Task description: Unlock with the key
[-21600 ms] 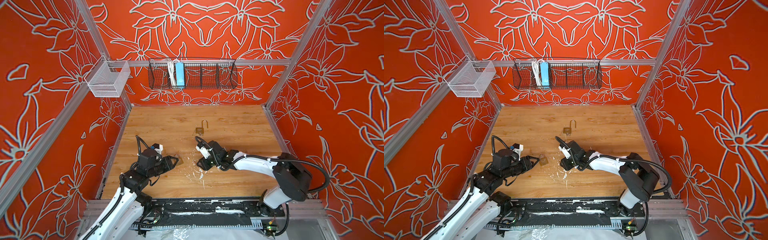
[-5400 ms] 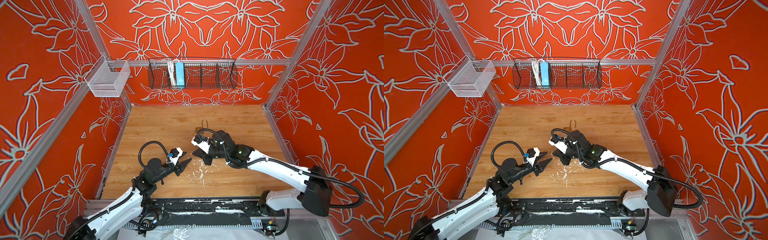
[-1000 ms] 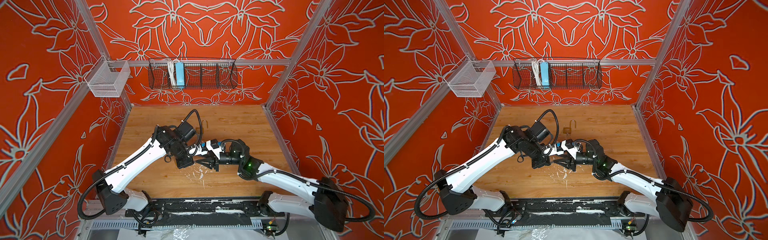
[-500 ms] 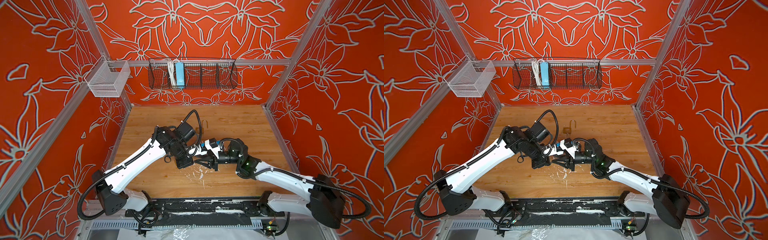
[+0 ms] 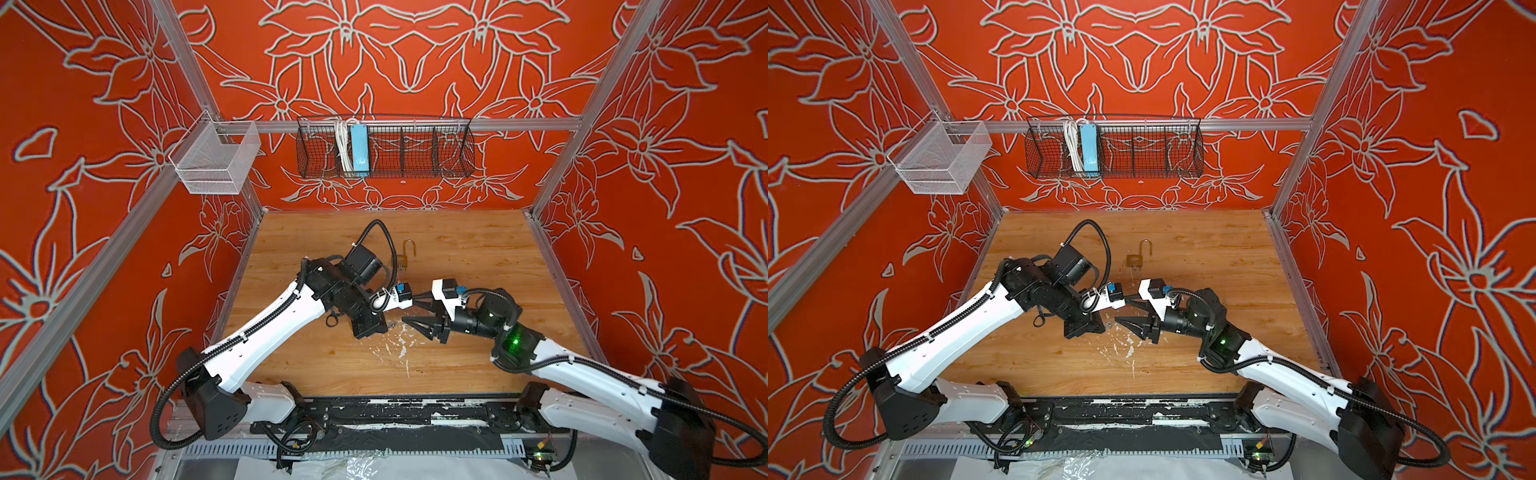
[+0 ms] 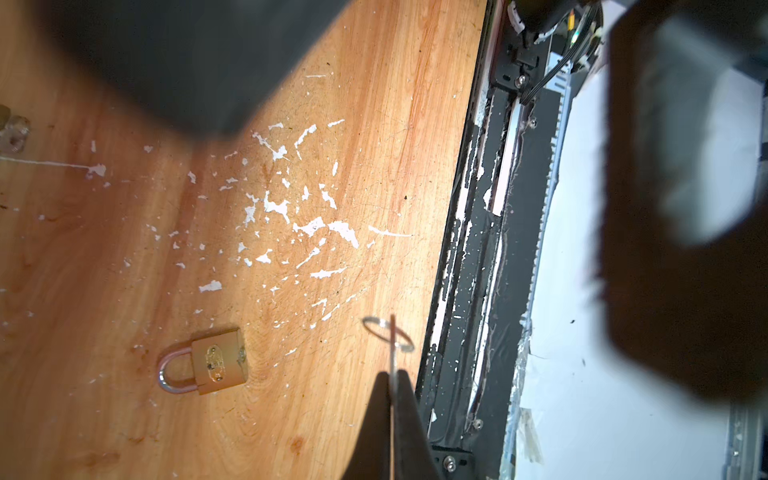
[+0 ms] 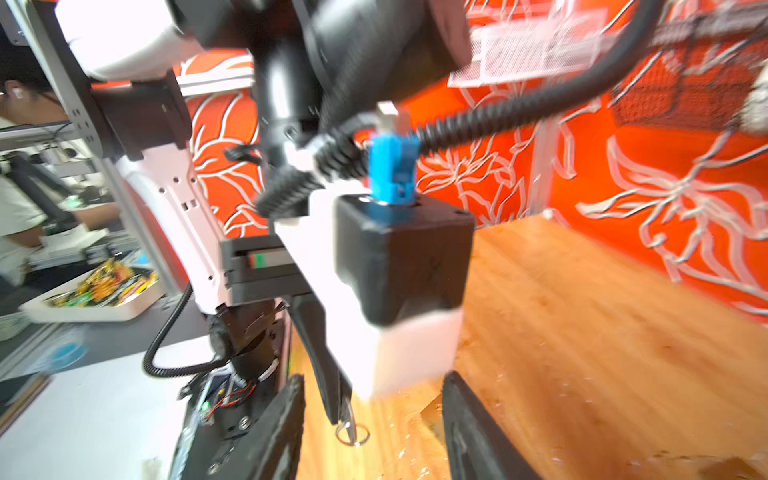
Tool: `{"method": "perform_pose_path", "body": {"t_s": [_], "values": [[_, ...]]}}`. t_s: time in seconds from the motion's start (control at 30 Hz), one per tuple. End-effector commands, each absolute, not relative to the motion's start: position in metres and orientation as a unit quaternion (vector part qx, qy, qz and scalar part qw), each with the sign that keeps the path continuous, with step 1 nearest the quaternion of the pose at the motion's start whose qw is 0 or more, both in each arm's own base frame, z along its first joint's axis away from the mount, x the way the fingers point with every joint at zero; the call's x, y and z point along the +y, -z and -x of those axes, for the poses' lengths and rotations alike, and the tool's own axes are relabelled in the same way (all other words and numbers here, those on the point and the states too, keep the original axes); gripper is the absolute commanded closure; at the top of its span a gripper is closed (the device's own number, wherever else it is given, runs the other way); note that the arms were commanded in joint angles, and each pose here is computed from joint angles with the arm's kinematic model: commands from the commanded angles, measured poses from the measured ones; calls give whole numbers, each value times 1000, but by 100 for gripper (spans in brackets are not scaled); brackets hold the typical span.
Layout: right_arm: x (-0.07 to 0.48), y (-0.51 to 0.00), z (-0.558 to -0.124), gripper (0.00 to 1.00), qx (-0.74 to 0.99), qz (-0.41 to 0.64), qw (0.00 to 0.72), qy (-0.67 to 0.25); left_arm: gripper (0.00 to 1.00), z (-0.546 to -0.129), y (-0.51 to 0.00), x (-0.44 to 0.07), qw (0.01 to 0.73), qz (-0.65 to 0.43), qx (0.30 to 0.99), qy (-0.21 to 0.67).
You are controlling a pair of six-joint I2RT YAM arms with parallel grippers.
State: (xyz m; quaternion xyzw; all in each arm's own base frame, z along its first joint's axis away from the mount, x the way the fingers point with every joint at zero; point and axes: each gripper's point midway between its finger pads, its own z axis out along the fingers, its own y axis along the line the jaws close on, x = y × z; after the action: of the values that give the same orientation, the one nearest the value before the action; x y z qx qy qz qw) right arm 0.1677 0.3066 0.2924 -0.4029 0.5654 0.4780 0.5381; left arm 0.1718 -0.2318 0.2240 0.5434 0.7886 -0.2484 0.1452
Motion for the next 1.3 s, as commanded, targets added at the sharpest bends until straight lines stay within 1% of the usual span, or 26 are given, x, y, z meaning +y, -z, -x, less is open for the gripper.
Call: {"method": "perform_pose_path", "body": {"t_s": [0.0, 0.07, 0.17, 0.33, 0.43, 0.53, 0.57, 0.63, 0.73, 0.97, 1.27], "values": [[302, -290, -167, 46, 565, 403, 549, -465, 100, -167, -250, -239, 179, -529, 763, 325], [304, -283, -161, 46, 565, 415, 532, -475, 100, -164, -262, -242, 202, -518, 746, 366], [308, -278, -154, 46, 561, 422, 513, -494, 100, -156, -273, -245, 221, -515, 723, 403], [311, -291, -153, 47, 535, 407, 523, -524, 100, -149, -265, -244, 216, -507, 724, 415], [319, -293, -153, 51, 531, 415, 511, -533, 100, -149, -261, -244, 210, -503, 727, 416], [325, -293, -152, 60, 530, 424, 496, -542, 100, -151, -258, -243, 208, -503, 732, 410], [326, -293, -151, 62, 530, 428, 490, -544, 100, -152, -257, -243, 208, -503, 734, 407], [330, -290, -150, 62, 533, 435, 474, -550, 100, -154, -257, -243, 208, -504, 734, 404], [330, -287, -149, 61, 535, 431, 469, -555, 100, -156, -254, -243, 207, -505, 737, 398], [327, -290, -148, 61, 531, 428, 478, -553, 100, -161, -248, -243, 203, -506, 743, 388], [315, -297, -153, 60, 537, 413, 513, -526, 100, -174, -247, -239, 233, -507, 751, 353]]}}
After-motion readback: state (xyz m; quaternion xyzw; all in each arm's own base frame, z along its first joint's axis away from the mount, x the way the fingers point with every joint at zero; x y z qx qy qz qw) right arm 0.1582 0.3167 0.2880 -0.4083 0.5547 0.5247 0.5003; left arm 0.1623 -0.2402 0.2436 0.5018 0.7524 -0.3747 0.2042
